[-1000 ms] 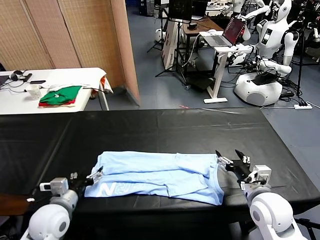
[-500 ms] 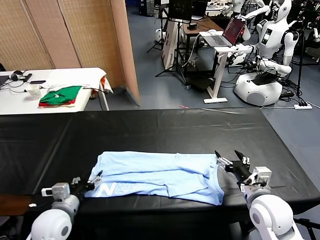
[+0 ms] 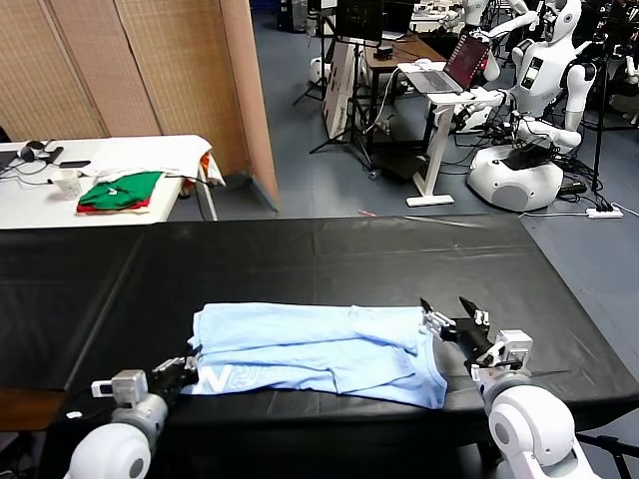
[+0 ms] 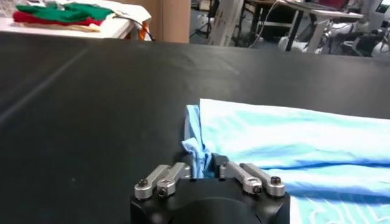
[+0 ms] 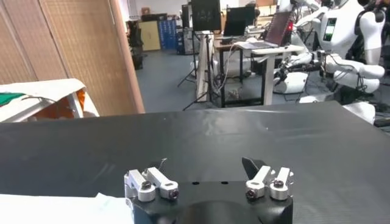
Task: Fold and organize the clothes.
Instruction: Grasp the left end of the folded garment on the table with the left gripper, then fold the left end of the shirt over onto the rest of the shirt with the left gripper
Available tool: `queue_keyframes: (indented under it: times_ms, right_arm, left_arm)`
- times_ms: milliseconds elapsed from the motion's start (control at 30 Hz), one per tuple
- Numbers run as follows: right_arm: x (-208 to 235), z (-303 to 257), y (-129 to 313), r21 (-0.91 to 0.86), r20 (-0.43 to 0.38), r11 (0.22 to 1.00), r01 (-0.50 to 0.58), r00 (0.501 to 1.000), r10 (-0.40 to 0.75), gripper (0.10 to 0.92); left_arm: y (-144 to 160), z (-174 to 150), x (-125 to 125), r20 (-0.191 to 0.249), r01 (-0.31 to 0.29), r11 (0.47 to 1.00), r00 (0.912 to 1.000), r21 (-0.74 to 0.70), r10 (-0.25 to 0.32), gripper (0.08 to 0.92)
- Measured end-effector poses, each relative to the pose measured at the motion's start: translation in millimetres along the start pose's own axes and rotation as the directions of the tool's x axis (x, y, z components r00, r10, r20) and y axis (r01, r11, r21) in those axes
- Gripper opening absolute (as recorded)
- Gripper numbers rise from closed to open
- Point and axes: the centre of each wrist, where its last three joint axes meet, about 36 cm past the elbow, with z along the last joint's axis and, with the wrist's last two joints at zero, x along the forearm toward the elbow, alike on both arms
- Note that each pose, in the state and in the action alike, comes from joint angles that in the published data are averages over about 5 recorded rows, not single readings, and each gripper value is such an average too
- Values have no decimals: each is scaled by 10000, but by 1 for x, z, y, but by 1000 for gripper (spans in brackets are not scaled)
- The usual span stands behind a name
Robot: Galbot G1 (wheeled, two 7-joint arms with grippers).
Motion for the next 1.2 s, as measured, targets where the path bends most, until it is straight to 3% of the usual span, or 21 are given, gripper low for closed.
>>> queue_keyframes:
  times_ms: [100,233,367,533,633,700,767,867,1033,1100,1200]
  right_arm:
    - [2,-1,-1,-16,34,10000,-47,10000,47,907]
    - [6,-1,-2,-89,59,9999,-110,9999,110,907]
    - [8,-1,-2,-139,67,9998,-117,9999,118,907]
    - [12,1,0,-235,66,9997,-92,9999,94,907]
    - [15,3,1,-295,69,9995,-126,9999,128,907]
    - [17,5,1,-300,107,9994,-194,9997,197,907]
    - [20,6,0,-298,146,9991,-292,9995,297,907]
    - [27,9,-2,-294,137,9984,-477,9987,482,907]
    - [40,16,-7,-244,26,9958,-878,9961,879,907]
    - [44,19,-9,-218,-32,9942,-1049,9945,1048,907]
    - [52,24,-10,-188,-98,9917,-1270,9919,1269,907]
  left_arm:
    - [2,-2,1,220,183,9981,9996,-594,-170,185]
    - [8,-5,6,966,663,9752,9942,-2113,-467,185]
    - [21,-8,12,1667,1530,9147,9813,-3740,-960,185]
    - [50,-13,21,2277,2664,8074,9591,-5265,-1680,185]
    - [60,-17,26,2381,2944,7872,9520,-5419,-1922,185]
    - [60,-19,28,2390,2937,7987,9517,-5252,-1928,185]
    - [56,-20,29,2343,2789,8252,9548,-4913,-1832,185]
    - [39,-22,31,2116,2230,8871,9663,-4042,-1465,185]
    - [-3,-24,33,1533,607,9752,9878,-2129,-281,185]
    - [-20,-27,34,1364,-198,9907,9899,-1342,383,185]
    - [-46,-29,35,1210,-1344,9899,9829,-456,1390,185]
